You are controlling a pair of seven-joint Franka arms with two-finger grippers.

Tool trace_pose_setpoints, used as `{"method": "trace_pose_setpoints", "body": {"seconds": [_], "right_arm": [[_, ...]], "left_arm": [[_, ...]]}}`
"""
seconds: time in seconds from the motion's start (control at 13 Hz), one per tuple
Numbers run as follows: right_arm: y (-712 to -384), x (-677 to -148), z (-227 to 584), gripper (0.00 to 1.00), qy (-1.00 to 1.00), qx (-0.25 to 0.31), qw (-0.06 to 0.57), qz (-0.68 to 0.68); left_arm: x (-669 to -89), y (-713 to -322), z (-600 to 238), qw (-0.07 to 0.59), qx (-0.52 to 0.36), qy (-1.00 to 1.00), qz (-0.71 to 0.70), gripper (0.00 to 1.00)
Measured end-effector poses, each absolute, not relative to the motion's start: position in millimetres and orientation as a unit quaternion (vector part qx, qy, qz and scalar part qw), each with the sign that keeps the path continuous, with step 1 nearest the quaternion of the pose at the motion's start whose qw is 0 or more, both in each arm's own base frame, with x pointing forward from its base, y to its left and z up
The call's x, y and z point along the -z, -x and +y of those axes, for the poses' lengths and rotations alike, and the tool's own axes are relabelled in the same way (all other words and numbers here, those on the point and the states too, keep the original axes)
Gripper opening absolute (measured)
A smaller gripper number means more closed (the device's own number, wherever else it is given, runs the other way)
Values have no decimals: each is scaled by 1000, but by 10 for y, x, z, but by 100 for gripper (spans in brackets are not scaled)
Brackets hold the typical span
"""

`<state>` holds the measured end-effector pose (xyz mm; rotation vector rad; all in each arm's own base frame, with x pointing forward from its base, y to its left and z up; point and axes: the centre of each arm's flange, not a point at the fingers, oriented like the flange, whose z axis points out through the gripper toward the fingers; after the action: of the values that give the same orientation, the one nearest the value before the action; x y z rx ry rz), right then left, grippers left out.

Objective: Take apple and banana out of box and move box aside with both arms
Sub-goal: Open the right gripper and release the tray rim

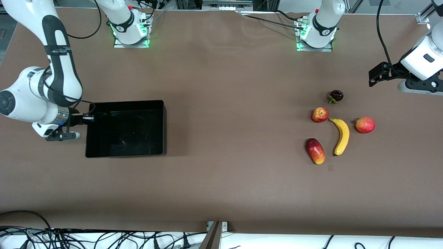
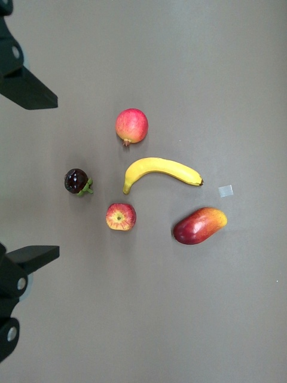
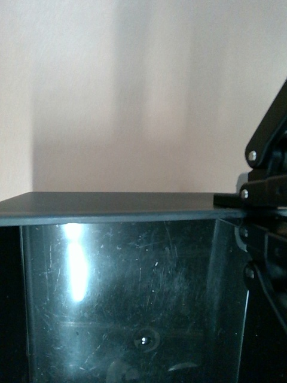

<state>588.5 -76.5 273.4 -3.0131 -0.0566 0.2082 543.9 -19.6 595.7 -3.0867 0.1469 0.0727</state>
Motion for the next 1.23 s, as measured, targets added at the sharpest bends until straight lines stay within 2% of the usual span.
{"method": "trace_pose_setpoints", "body": {"seconds": [0.62, 0.69, 0.77, 0.92, 1.23], "right_arm": [[-5713, -2531, -932, 5, 995, -80, 66, -14], [-5710, -2526, -932, 11, 994, -80, 67, -15], [-5712, -2530, -933, 11, 994, -79, 68, -15], [-5745, -2579, -924, 26, 995, -72, 68, -17], [-6083, -3144, -682, 69, 996, -36, 75, -45]], "left_arm": [[-5955, -5442, -195, 25, -24, 998, 47, 100], [-5955, -5442, -194, 25, -24, 998, 47, 100], [-5956, -5442, -194, 25, -23, 998, 47, 100], [-5955, -5443, -191, 25, -23, 998, 47, 100], [-5951, -5445, -184, 25, -24, 998, 46, 100]]}}
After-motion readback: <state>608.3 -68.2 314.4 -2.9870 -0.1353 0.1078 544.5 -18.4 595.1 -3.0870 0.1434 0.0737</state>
